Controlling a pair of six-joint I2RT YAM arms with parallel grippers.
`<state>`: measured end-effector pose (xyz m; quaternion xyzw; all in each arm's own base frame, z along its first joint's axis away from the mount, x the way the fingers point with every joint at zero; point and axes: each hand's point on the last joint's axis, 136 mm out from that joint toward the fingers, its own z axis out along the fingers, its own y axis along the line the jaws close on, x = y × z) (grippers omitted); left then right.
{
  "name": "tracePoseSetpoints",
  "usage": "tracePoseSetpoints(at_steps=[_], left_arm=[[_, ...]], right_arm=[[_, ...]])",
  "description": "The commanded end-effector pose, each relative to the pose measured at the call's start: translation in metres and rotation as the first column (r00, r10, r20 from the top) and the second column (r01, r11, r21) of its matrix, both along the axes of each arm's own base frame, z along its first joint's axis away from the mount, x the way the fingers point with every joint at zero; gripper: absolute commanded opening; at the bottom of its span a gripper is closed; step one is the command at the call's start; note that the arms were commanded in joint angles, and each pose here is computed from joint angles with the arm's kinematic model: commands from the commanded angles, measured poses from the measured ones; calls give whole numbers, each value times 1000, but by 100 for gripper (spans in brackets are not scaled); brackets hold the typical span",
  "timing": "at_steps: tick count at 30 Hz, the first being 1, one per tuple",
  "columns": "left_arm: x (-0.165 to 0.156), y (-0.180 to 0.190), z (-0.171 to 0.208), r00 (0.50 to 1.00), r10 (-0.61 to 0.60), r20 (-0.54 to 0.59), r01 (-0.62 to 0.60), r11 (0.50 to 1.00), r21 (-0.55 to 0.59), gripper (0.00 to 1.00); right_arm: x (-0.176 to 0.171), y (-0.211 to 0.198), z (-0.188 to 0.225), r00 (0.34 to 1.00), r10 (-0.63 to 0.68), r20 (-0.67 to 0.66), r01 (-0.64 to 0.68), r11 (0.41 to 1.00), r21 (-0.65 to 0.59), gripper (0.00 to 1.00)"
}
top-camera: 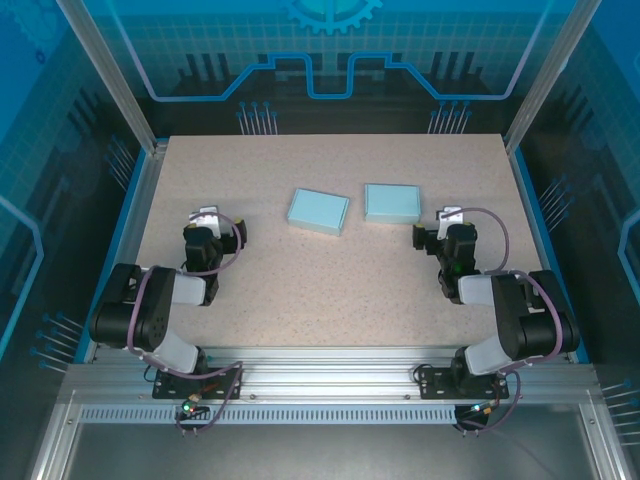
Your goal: Fold the paper box
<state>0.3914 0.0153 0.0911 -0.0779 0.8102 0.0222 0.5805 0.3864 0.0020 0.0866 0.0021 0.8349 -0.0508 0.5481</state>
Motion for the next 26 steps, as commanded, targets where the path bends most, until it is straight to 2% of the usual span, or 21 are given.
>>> tracePoseSetpoints(at_steps=[1, 26], left_arm=[[4, -1, 5, 1000, -14, 14, 14, 1000, -13, 99], [6, -9, 5, 999, -52, 6, 52, 999, -4, 99]], right_arm=[[7, 1, 10, 999, -19, 35, 19, 1000, 3, 100], [7, 0, 10, 999, -19, 34, 19, 1000, 2, 100]])
